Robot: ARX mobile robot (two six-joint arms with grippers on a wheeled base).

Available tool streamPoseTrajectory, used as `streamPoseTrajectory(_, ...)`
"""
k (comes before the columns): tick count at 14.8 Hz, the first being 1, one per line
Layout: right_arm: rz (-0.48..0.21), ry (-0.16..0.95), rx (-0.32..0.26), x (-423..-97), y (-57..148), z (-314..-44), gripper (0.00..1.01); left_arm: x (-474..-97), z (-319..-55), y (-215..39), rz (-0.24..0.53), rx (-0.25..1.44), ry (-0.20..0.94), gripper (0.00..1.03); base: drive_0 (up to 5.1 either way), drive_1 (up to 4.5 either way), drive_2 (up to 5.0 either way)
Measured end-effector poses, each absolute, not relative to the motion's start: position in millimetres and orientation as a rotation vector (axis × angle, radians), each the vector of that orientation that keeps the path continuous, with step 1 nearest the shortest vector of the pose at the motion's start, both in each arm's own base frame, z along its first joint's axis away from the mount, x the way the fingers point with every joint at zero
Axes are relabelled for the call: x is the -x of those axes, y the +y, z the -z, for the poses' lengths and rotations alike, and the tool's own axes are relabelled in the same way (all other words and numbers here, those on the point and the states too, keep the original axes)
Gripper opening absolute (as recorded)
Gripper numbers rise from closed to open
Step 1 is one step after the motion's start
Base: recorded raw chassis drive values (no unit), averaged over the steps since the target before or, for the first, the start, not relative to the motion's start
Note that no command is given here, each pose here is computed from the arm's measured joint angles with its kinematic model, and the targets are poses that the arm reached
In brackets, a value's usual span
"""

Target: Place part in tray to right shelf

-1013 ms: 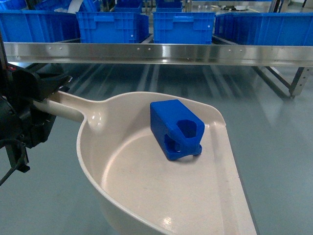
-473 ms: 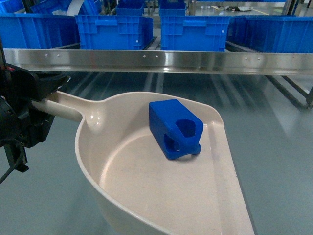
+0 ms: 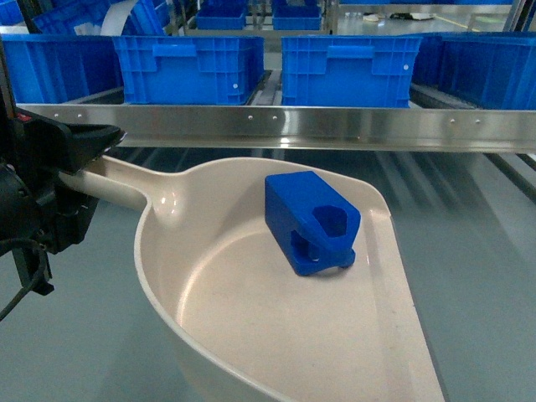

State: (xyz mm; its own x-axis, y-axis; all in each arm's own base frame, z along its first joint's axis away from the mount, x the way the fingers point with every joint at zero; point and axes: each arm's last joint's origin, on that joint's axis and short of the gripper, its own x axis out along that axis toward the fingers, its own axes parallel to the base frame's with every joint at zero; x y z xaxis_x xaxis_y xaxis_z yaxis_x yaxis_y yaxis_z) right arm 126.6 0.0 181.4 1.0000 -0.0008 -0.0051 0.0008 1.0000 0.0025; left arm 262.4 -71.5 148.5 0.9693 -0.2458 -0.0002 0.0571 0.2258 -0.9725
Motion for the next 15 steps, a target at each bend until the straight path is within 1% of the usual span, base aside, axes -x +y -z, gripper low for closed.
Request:
streamPoseTrajectory(3, 0.0, 0.001, -0.002, -126.5, 0.0, -181.8, 0.98, -262.8, -148.4, -70.2, 0.2, 1.328, 0.159, 0.12, -0.1, 3.94, -4.1)
streamPoseTrajectory(15, 0.0, 0.004, -0.002, -126.6, 0.0, -181.5, 0.98, -262.8, -148.6, -70.3, 0.205, 1.329, 0.16, 0.12, 0.0, 4.19, -4.2)
